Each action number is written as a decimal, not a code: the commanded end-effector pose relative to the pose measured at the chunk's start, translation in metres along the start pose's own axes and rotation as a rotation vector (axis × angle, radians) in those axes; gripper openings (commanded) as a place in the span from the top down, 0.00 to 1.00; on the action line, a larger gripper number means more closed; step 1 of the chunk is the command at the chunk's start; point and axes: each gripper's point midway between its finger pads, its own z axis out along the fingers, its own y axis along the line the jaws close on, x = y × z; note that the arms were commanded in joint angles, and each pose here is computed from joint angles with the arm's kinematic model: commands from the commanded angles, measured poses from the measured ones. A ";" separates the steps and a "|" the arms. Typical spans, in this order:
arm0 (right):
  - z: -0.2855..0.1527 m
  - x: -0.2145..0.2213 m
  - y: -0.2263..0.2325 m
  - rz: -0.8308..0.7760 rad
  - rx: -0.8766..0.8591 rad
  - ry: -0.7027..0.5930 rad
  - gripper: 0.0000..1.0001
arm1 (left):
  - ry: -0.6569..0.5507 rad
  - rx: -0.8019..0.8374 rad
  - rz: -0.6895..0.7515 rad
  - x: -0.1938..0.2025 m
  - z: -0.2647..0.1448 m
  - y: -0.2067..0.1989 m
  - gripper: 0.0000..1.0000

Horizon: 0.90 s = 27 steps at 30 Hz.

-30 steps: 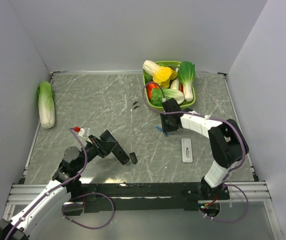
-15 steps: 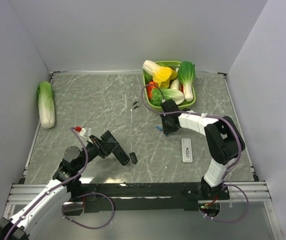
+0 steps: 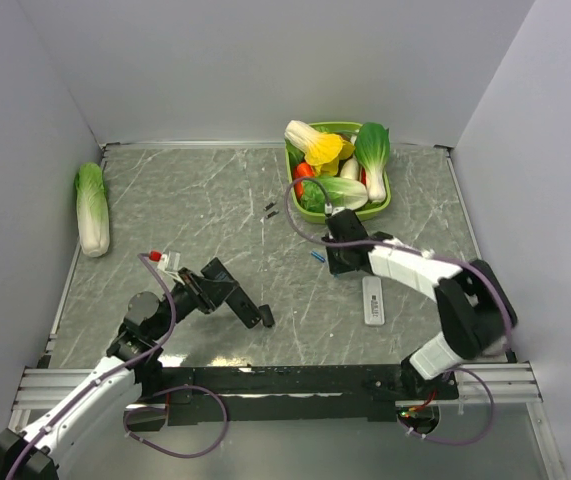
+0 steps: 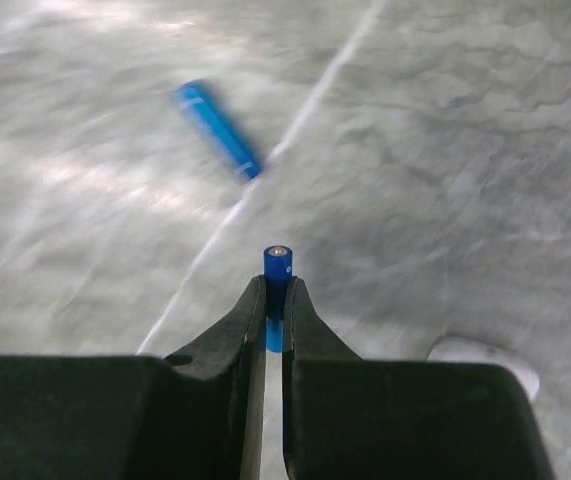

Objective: Load the batteries into the remote control
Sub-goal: Pick up the battery from the center of the board, then load the battery into the remote control.

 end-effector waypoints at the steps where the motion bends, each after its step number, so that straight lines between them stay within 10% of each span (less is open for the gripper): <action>1: -0.051 -0.047 0.032 -0.044 -0.115 -0.276 1.00 | -0.075 0.084 -0.019 -0.018 0.003 -0.019 0.99; 15: -0.190 -0.062 0.145 -0.213 -0.577 -0.773 1.00 | -0.167 0.118 -0.116 -0.040 0.008 -0.030 0.99; 27: -0.224 -0.034 0.202 -0.322 -0.811 -0.876 1.00 | -0.211 0.187 -0.153 -0.051 0.007 -0.044 0.99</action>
